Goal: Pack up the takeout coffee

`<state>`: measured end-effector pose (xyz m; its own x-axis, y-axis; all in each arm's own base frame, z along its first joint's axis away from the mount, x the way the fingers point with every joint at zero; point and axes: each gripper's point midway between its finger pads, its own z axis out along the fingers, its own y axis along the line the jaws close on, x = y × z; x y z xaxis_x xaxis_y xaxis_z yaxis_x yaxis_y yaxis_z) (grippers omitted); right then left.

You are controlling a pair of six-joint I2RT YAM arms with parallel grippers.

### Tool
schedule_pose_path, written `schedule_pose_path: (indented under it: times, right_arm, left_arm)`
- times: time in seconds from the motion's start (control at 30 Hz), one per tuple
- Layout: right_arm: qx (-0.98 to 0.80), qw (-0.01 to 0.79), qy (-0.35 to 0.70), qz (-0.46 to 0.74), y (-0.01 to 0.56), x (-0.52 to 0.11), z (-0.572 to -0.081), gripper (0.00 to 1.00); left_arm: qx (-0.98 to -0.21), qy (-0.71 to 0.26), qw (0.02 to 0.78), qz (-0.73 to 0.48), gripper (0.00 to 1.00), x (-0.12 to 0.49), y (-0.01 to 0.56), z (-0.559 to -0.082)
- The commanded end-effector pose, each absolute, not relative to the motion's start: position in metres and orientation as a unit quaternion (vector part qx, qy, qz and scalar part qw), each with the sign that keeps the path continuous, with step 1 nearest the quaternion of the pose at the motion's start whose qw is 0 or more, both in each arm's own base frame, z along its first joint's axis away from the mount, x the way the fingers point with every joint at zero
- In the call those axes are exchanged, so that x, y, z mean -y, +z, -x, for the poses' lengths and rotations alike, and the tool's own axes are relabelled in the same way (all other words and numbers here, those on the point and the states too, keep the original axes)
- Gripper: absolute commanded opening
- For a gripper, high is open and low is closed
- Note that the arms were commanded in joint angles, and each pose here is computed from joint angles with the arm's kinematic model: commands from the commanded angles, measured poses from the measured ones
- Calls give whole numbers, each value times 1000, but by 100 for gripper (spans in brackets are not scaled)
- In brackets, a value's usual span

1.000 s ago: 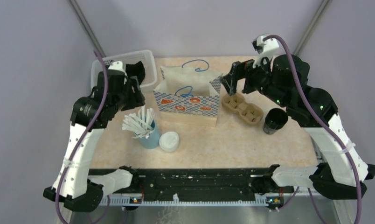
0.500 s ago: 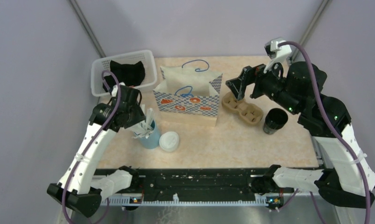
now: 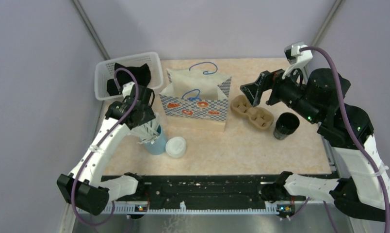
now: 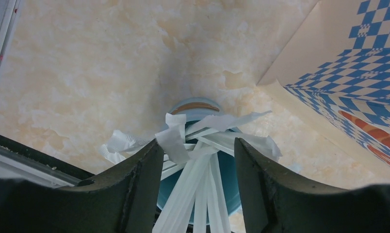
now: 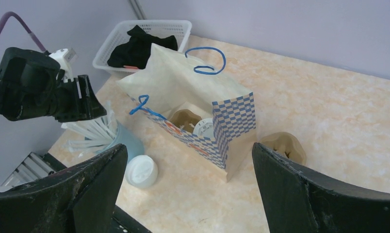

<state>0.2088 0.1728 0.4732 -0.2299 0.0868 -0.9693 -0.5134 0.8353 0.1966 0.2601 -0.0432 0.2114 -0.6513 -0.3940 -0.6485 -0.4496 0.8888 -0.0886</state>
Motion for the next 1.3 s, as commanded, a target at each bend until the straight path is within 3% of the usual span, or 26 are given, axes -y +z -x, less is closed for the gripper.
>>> schedule_pose_path:
  times: [0.0, 0.1, 0.3, 0.77, 0.93, 1.1, 1.27]
  right_arm:
    - [-741, 607, 254, 131, 476, -170, -207, 99]
    - [-742, 606, 256, 129, 477, -170, -206, 99]
    - [-742, 606, 261, 120, 477, -171, -207, 99]
    - [-738, 606, 273, 115, 480, -184, -216, 99]
    - [-739, 608, 274, 102, 484, -180, -216, 99]
    - [-738, 609, 279, 84, 486, -176, -215, 99]
    - [-732, 615, 286, 57, 492, -168, -212, 99]
  left_arm:
    - [-897, 50, 370, 235, 58, 39, 211, -274]
    - [-900, 44, 373, 222, 41, 42, 216, -277]
    - [-902, 33, 375, 209, 16, 45, 227, -274]
    - [-873, 9, 455, 176, 8, 34, 334, -257]
    - [-820, -17, 553, 143, 6, 30, 436, -259]
    - [-720, -124, 666, 150, 1, 48, 539, -270]
    - [-674, -247, 684, 132, 0, 96, 561, -300]
